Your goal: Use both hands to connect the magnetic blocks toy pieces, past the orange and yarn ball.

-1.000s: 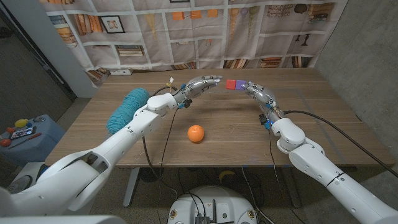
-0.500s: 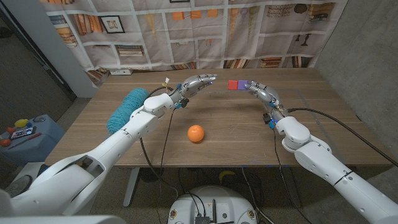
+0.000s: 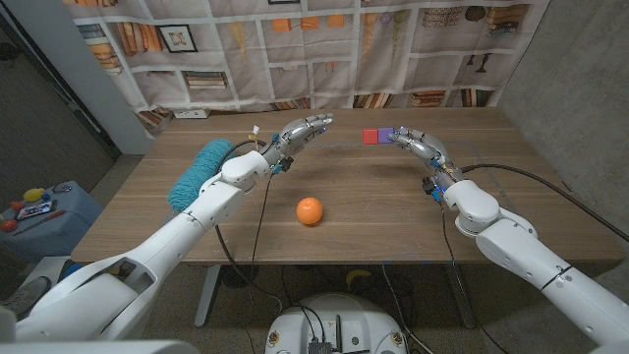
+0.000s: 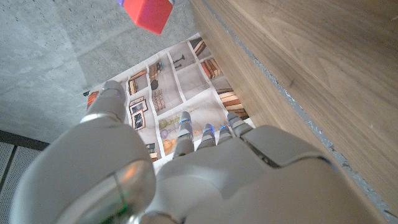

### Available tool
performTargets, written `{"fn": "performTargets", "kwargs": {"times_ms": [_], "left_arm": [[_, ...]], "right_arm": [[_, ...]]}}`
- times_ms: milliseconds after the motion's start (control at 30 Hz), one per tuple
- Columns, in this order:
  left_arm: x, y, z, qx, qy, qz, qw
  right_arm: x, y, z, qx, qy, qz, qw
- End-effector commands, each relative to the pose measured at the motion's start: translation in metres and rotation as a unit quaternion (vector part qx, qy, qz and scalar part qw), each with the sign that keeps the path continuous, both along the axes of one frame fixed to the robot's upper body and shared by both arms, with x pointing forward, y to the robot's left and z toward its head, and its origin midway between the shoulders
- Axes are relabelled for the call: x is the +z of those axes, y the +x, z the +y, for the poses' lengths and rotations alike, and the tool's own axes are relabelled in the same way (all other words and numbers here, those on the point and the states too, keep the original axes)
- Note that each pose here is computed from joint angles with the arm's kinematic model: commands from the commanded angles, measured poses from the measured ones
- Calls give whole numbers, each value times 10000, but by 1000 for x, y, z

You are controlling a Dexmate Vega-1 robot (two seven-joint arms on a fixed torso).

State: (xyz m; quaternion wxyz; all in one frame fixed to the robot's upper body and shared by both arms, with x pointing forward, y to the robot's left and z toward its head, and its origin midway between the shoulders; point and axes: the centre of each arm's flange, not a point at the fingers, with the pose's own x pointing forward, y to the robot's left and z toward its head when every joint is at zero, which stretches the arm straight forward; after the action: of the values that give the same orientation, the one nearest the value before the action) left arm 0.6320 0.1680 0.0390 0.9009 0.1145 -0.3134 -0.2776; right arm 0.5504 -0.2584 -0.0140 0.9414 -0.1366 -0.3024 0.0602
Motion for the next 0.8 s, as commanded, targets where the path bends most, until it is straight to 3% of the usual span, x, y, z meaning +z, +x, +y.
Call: {"fn": "performTargets", "kwargs": {"times_ms": [33,800], "left_arm": [[-7,-8,14,288,-360,-39,9989],[-22,-9,27,586,-792,68,9951]], "right_arm": [[12,-4,-6,-181,-485,-88,9986],[35,-7,-14,-636,-1370,-127,9884]]}}
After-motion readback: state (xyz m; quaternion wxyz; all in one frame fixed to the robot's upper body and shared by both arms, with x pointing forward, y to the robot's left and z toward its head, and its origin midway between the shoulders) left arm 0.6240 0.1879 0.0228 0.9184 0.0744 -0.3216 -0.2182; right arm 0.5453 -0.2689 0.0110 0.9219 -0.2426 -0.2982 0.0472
